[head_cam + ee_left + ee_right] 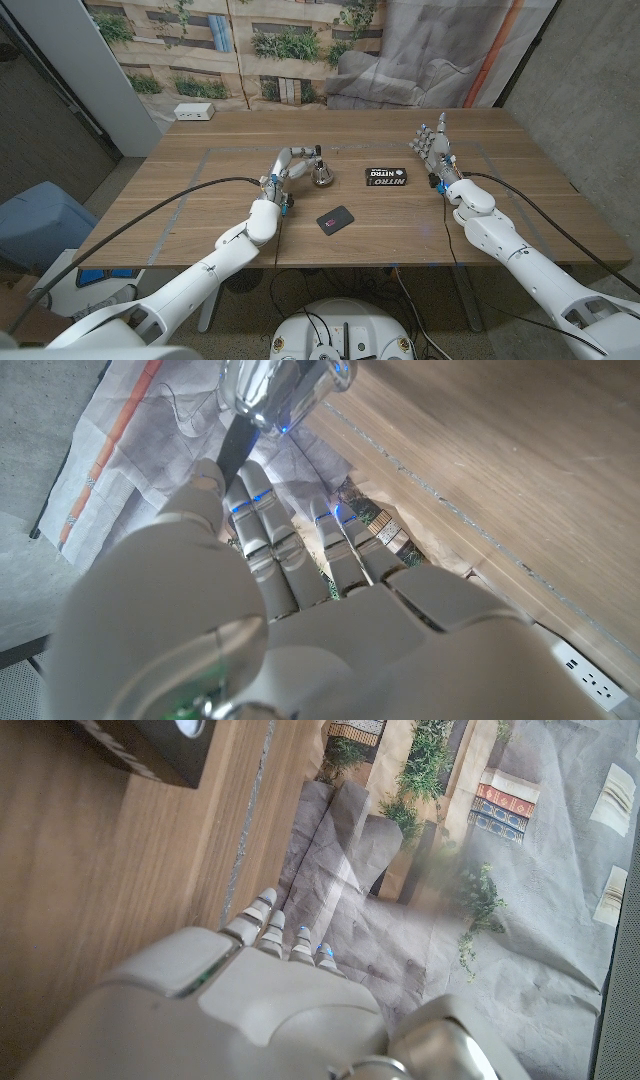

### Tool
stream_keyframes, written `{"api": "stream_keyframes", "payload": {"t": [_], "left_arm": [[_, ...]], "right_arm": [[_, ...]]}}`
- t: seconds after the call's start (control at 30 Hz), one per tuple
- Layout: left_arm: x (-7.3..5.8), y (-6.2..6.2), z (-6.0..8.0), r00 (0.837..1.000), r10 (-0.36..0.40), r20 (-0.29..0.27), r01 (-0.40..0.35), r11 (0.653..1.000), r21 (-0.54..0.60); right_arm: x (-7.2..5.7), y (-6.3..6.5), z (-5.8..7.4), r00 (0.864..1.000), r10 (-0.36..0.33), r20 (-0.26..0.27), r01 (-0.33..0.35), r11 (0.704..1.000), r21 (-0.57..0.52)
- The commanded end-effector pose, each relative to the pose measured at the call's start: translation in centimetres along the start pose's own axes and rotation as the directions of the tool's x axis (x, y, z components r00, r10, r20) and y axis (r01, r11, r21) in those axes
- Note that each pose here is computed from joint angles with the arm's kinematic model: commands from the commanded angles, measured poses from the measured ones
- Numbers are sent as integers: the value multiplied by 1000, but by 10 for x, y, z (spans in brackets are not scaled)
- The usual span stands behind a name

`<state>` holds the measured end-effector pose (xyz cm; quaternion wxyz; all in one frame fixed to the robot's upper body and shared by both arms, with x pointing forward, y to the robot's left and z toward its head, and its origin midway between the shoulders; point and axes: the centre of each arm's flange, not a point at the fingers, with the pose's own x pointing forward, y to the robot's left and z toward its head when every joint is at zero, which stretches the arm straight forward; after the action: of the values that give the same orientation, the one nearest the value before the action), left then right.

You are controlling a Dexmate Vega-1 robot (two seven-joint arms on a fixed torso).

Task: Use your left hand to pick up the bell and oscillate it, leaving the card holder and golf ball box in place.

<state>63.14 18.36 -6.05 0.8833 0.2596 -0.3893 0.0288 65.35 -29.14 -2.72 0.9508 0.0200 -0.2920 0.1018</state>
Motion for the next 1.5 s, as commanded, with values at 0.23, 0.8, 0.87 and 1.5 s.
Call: {"api": "stream_keyframes", "payload": {"t": [0.23, 0.8, 0.87, 1.5], "left_arm": [[-3, -7, -7, 1000, -7, -6, 7, 1000, 21], [-4, -9, -12, 999, -26, -36, 27, 999, 35], [-4, -9, -13, 999, -28, -42, 29, 999, 38], [-6, -1, -14, 999, -15, -36, 17, 998, 53]], "right_arm": [[0, 0, 0, 1000, 0, 1, 0, 1000, 0], [0, 0, 0, 1000, 0, 1, 0, 1000, 0], [0, 0, 0, 1000, 0, 1, 0, 1000, 0], [0, 0, 0, 1000, 0, 1, 0, 1000, 0]]}}
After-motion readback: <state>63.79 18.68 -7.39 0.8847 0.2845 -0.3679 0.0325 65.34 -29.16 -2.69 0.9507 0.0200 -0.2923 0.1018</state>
